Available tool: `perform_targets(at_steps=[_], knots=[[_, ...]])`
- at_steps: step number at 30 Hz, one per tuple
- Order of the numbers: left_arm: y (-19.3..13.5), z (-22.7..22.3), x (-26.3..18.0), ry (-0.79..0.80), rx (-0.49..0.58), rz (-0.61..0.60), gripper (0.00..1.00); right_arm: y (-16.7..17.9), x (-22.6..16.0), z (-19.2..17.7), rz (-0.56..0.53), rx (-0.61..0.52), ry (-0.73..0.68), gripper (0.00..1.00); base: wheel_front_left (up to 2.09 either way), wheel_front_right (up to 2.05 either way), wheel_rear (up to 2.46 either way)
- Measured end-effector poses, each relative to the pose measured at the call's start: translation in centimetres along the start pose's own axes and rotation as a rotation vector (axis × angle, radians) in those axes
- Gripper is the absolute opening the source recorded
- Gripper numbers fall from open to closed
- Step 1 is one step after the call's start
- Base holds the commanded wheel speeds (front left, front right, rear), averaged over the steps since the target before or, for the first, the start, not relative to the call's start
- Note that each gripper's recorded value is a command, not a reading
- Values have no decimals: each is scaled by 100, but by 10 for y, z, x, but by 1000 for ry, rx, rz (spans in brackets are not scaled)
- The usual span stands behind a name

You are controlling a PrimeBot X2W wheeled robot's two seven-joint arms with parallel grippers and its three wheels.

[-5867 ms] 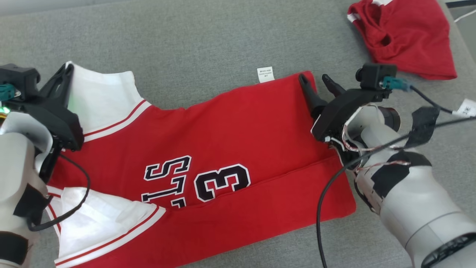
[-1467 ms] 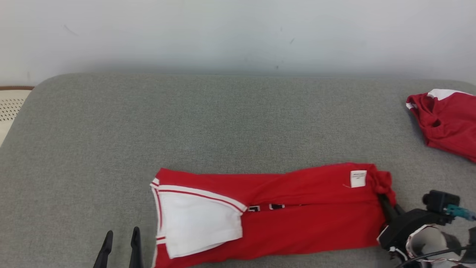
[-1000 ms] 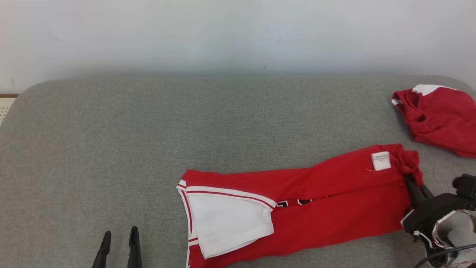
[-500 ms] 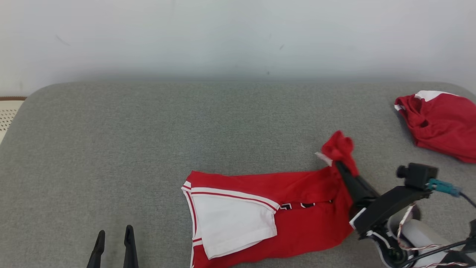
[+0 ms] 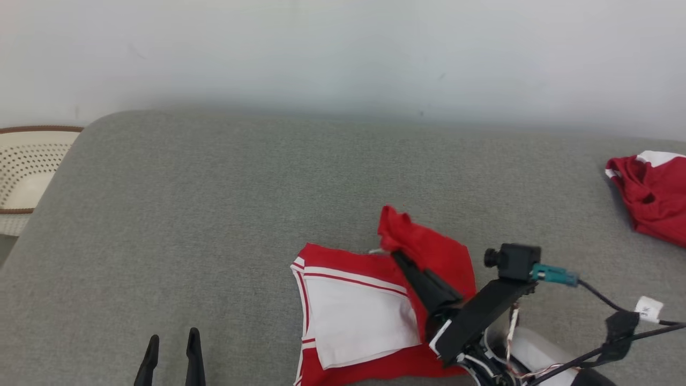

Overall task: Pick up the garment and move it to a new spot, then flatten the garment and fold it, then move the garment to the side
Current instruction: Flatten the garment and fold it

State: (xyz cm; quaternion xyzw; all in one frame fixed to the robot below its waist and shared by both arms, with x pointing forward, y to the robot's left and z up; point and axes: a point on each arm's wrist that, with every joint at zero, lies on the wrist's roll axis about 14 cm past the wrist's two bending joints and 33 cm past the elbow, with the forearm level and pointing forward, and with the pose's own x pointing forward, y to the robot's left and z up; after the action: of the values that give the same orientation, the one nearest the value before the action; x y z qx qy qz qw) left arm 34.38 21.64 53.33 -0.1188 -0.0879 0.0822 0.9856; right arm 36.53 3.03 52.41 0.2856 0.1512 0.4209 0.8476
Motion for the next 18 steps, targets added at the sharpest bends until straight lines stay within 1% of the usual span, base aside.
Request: perform_targets(at_steps=[3, 9, 18], knots=[[4, 0, -3, 1, 1, 7, 100, 4, 7, -12, 12, -9, 32, 0, 0, 0, 0], [8, 2, -7, -2, 2, 18, 100, 11, 26, -28, 22, 13, 57, 0, 0, 0, 0], [10, -2, -8, 12, 1, 22, 100, 9, 46, -51, 12, 23, 123, 0, 0, 0, 0]])
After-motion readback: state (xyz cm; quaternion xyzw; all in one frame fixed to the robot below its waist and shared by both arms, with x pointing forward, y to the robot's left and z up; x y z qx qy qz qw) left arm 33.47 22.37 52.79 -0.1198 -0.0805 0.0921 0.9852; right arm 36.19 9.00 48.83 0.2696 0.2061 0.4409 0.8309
